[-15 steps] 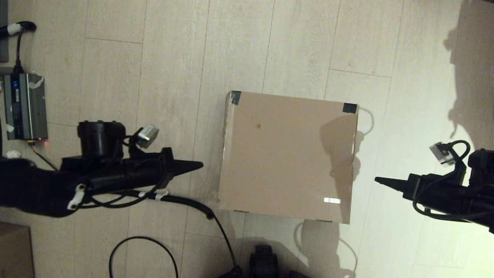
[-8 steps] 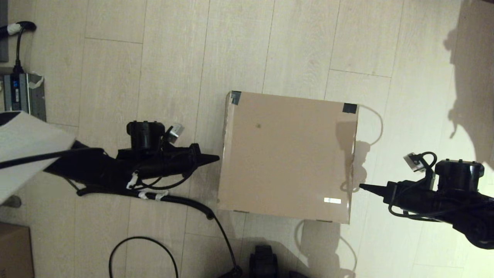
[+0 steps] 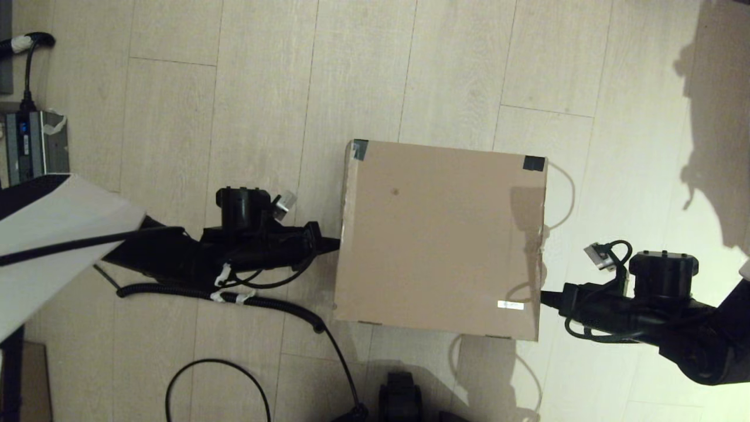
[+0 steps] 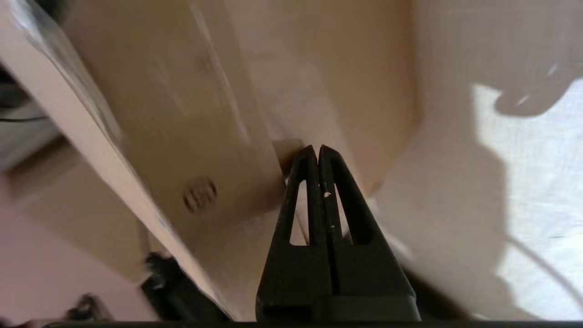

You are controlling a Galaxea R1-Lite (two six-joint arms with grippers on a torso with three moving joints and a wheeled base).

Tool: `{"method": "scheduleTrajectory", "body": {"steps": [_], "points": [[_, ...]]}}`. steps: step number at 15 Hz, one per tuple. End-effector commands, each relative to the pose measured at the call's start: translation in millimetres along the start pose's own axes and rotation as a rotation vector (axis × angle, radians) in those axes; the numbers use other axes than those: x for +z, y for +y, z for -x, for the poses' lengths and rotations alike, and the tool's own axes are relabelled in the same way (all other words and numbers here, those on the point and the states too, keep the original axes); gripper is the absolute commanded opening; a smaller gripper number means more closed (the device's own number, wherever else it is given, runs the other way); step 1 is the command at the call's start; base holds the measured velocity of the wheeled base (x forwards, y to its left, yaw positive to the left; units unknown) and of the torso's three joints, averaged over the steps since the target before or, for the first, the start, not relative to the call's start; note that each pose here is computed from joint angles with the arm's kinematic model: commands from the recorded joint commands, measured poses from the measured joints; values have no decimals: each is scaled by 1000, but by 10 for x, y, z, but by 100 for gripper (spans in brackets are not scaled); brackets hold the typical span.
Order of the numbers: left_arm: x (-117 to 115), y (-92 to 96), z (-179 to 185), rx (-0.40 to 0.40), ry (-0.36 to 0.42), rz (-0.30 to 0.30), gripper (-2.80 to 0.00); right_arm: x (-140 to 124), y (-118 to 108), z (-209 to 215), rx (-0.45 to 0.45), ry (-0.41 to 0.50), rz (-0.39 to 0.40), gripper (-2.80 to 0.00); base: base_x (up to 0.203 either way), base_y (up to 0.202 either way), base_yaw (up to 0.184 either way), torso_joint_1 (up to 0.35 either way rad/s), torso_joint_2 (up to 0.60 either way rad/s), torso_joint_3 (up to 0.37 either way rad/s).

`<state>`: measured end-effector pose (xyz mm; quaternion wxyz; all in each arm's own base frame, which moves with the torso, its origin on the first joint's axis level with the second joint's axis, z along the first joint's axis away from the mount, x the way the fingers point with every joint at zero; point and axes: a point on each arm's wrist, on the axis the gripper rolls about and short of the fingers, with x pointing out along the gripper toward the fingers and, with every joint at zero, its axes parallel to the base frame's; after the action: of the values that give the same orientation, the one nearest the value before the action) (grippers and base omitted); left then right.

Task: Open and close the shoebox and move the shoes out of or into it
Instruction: Open the shoe box

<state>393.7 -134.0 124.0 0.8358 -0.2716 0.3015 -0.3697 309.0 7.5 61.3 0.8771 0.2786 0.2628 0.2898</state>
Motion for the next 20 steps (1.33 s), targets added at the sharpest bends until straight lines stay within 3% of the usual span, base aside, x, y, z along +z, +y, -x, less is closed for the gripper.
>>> {"method": "scheduleTrajectory", "body": {"steps": [1, 13, 20], "points": [[7, -114, 99, -14, -8, -7, -280, 49, 91, 41, 31, -14, 7, -280, 0, 0, 0, 0, 0, 0], [-107, -584, 677, -42, -36, -36, -280, 49, 608, 560, 70, -85, 15, -280, 0, 0, 0, 0, 0, 0], [71, -889, 891, -90, -102, -62, -280, 438, 1116, 886, 123, -181, 44, -280, 0, 0, 0, 0, 0, 0]]}}
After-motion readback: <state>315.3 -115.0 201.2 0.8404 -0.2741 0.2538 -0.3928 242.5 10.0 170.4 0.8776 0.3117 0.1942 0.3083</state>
